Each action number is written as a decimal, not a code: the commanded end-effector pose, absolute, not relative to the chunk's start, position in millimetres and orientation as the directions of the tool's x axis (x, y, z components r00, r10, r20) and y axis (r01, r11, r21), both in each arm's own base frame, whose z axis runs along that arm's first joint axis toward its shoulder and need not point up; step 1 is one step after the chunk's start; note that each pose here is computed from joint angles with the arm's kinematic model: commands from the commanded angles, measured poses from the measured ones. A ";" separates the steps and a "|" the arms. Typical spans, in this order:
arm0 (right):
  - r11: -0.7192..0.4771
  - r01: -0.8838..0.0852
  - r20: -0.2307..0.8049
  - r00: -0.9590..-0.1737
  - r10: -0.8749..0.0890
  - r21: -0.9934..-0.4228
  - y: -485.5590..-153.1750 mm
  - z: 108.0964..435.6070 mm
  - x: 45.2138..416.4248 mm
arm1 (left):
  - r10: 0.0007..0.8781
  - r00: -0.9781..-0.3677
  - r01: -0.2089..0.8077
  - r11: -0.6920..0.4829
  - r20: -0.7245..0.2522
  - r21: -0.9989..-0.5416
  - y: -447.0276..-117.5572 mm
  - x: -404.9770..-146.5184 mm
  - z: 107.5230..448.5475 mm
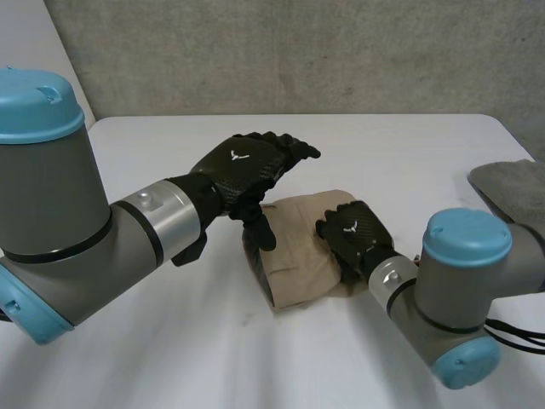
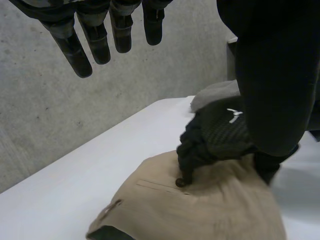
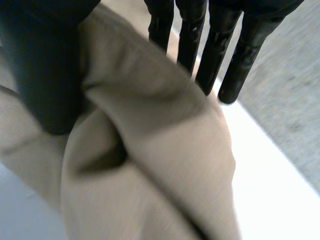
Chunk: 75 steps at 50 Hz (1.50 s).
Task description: Fold the laundry.
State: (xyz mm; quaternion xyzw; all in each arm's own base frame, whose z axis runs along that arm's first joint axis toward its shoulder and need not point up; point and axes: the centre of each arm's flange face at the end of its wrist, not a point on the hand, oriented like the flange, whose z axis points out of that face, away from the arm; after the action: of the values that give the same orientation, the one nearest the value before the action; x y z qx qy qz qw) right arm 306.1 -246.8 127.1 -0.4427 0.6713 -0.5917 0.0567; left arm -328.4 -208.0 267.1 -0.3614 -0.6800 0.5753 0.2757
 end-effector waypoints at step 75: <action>-0.101 -0.530 0.474 -0.637 -0.608 -0.842 -303.1 132.4 283.4 | 0.803 -0.594 0.167 0.071 -0.043 -0.983 -208.1 -324.4 268.4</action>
State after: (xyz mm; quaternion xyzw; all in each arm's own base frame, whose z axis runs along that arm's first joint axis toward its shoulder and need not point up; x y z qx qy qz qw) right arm 304.8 -280.2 124.3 -0.4410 0.6661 -0.5983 0.0614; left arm -327.2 -209.3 265.3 -0.3594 -0.6802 0.5765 0.2753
